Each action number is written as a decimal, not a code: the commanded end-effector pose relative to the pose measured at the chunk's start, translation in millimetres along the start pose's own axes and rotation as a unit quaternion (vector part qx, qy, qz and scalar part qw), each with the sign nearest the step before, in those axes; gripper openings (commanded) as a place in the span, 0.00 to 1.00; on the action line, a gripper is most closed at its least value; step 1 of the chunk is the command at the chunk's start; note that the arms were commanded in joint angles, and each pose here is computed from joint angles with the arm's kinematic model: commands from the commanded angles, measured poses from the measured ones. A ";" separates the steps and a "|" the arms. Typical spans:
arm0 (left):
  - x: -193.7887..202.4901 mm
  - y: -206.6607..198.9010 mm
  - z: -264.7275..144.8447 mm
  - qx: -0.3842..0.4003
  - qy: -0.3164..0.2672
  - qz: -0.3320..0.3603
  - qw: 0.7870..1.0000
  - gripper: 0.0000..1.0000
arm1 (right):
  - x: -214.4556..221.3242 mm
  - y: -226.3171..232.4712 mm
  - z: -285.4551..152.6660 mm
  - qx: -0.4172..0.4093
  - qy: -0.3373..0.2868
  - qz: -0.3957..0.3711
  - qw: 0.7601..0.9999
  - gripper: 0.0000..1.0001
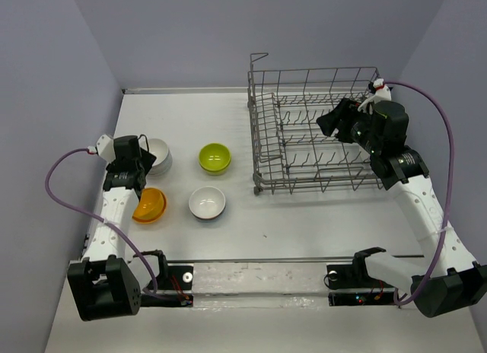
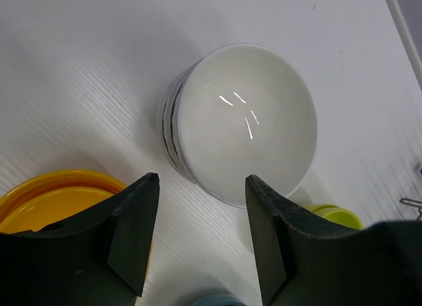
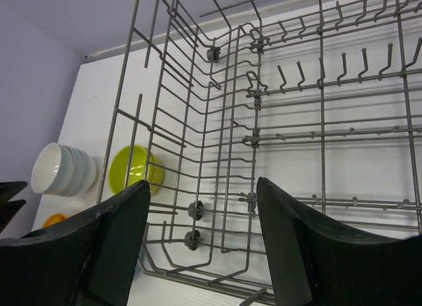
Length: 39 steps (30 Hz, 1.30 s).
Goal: Load the bowls into the dish rack
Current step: Pick up the bowl from the bowl.
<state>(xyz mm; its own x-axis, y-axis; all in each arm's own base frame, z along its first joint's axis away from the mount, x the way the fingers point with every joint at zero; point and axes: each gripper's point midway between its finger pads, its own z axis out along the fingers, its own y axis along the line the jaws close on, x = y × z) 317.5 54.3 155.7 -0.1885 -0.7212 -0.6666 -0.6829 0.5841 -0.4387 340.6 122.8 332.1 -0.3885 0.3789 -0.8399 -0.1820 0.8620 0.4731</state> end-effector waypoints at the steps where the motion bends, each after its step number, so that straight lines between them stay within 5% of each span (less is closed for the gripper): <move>1: -0.3 7.6 5.1 -0.014 -0.007 -0.006 1.000 0.64 | -4.3 8.0 1.4 -0.020 -0.012 -0.003 1.000 0.72; 24: 3.9 7.4 32.8 -0.036 -0.001 -0.015 0.999 0.58 | -4.5 11.2 0.5 -0.027 -0.009 -0.004 1.000 0.73; 39: -7.0 -3.4 26.7 -0.021 -0.010 -0.016 1.000 0.36 | -2.8 11.0 1.5 -0.028 -0.006 -0.005 1.000 0.73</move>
<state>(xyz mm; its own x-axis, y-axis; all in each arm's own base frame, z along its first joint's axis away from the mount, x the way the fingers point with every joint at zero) 328.5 59.5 117.2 -0.2191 -0.7457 -0.6292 -0.7379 0.5485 -0.3932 338.9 126.5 332.1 -0.3988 0.3747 -0.8370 -0.2004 0.8551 0.4783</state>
